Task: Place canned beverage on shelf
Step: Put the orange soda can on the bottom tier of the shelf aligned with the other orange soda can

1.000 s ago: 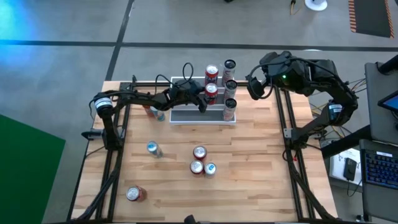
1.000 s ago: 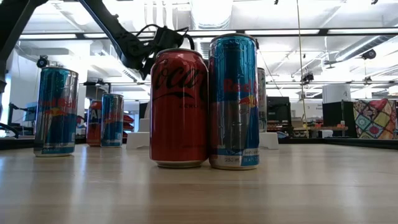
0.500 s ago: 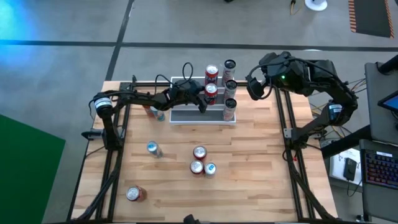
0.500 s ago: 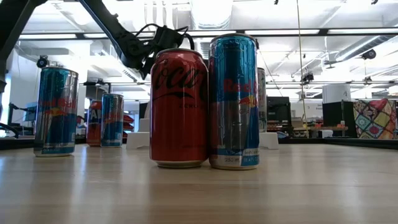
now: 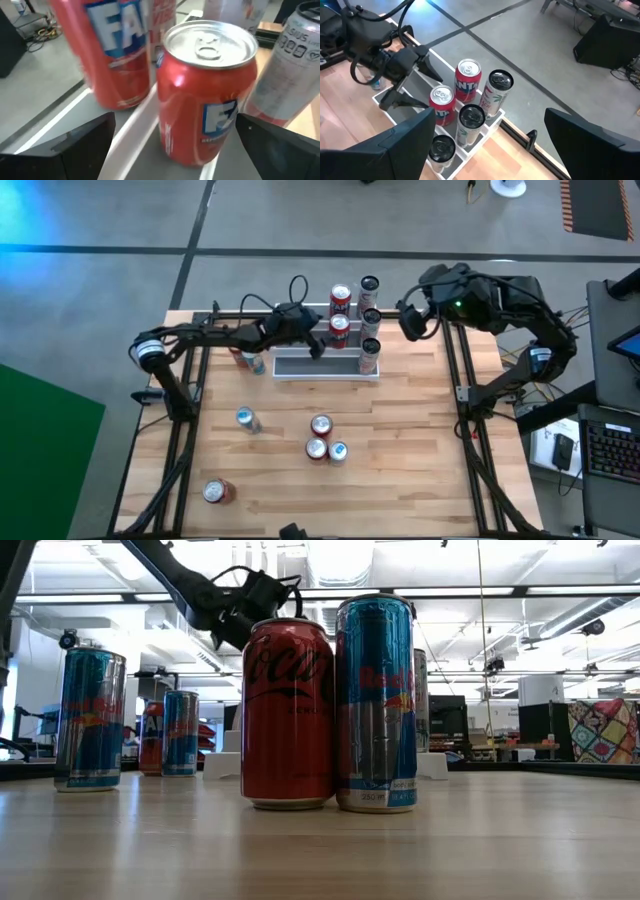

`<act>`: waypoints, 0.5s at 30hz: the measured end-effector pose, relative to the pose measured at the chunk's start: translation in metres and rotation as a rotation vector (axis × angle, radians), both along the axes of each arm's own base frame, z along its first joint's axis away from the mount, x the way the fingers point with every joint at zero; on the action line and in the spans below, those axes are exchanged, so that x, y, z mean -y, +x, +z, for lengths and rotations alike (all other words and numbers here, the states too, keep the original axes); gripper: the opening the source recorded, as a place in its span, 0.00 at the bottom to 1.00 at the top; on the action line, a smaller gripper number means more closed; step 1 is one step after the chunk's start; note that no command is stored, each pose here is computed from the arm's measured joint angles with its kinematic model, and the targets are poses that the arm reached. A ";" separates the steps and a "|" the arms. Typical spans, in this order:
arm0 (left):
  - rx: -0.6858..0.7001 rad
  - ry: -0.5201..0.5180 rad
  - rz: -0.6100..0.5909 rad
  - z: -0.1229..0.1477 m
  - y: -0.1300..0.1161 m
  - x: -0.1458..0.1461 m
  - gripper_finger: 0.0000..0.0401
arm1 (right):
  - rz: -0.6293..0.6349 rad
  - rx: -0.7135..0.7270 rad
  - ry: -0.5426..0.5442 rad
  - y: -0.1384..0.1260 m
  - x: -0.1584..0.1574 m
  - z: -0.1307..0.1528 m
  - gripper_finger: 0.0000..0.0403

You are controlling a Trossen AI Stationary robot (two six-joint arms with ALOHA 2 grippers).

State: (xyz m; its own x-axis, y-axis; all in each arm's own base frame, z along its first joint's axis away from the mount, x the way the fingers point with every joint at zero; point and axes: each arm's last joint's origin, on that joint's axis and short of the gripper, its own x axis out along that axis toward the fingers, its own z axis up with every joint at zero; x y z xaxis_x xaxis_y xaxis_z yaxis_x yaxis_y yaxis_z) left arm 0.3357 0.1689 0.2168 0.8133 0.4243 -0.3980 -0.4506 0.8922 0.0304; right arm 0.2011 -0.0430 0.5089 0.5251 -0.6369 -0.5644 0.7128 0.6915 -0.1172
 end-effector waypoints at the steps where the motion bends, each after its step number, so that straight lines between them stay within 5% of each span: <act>1: -0.010 -0.006 0.005 0.001 -0.003 -0.001 0.99 | 0.000 0.001 0.000 0.000 0.000 0.000 0.90; 9: -0.060 -0.039 0.027 0.014 -0.032 0.008 0.99 | 0.018 -0.018 0.062 0.002 -0.001 -0.013 0.90; 15: -0.025 -0.040 0.058 0.047 -0.060 0.029 0.99 | 0.119 0.043 0.106 0.016 -0.012 -0.038 0.90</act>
State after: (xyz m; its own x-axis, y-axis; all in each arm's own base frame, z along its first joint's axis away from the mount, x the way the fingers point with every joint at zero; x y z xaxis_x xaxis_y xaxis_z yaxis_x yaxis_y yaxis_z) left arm 0.2752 0.1399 0.2641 0.7774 0.4536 -0.4357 -0.5011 0.8654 0.0069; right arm 0.2170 -0.0315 0.4713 0.6187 -0.5068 -0.6003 0.6278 0.7783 -0.0100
